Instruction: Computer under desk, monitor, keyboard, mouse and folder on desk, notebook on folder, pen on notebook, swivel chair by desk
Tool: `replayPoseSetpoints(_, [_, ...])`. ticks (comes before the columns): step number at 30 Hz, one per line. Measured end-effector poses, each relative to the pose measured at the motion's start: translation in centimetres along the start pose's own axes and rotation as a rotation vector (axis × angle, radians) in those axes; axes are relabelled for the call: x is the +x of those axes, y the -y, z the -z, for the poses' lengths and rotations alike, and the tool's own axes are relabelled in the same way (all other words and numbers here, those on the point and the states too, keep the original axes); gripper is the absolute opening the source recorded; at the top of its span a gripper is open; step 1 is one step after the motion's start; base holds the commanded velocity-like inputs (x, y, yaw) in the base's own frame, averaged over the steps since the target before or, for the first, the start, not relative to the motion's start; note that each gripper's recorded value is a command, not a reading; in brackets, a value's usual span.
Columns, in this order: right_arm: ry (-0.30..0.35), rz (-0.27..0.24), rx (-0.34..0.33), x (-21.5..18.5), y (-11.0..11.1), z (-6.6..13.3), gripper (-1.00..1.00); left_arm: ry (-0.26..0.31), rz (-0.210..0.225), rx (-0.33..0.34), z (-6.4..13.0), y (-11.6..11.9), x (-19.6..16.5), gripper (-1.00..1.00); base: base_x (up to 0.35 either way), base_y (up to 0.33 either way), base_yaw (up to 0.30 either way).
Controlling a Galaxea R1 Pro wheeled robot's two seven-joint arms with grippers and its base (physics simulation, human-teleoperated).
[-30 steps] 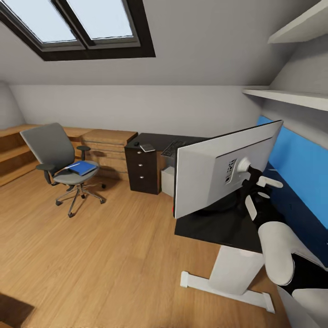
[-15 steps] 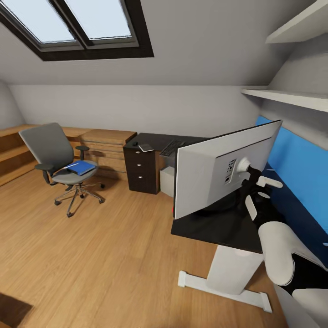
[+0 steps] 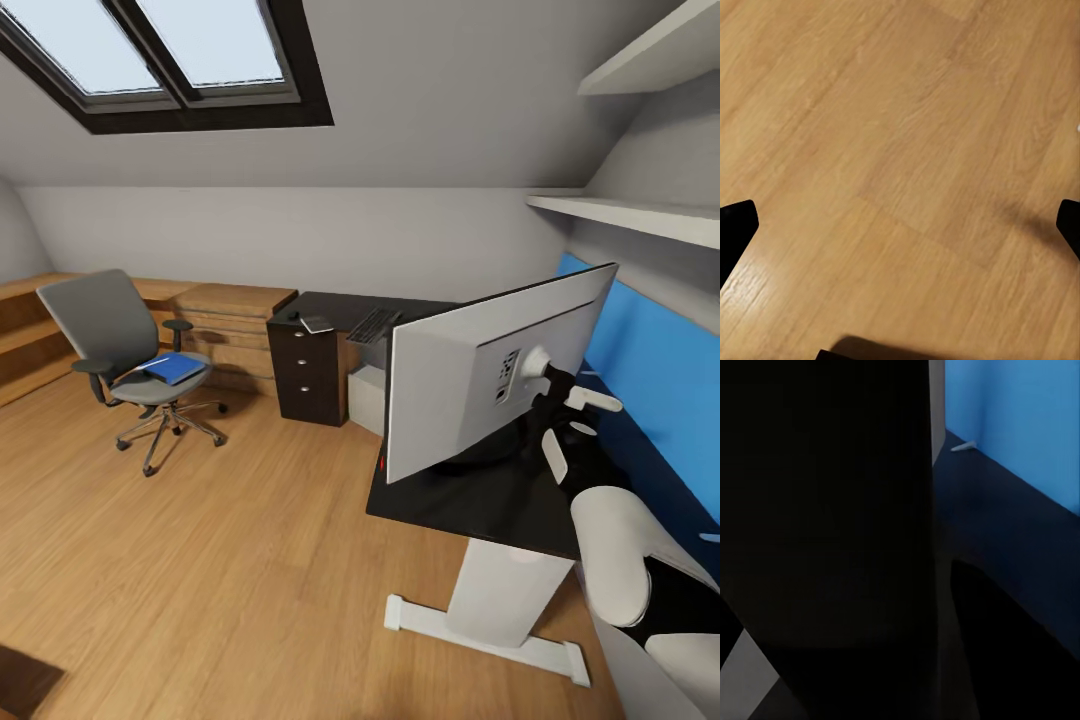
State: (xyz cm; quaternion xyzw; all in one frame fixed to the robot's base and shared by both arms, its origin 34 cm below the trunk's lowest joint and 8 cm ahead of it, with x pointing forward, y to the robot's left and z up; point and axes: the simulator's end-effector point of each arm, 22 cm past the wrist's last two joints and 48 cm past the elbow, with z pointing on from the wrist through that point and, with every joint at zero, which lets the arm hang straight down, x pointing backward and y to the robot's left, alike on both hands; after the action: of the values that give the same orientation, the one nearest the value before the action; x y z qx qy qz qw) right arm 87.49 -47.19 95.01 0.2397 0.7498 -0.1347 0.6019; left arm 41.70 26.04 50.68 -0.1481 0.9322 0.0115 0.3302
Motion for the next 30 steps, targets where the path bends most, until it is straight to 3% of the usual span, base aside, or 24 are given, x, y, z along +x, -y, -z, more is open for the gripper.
replayPoseSetpoints(7, [0.003, 0.009, -0.031, -0.19, -0.24, -0.14, -1.0, 0.0, 0.0, 0.0, 0.0, 0.0, 0.0, 1.0, 0.0, 0.0, 0.0])
replayPoseSetpoints(30, [0.005, 0.01, -0.036, -0.23, -0.26, -0.17, -1.0, 0.0, -0.001, -0.001, -0.01, -0.11, -0.01, 1.0, 0.003, -0.003, 0.0])
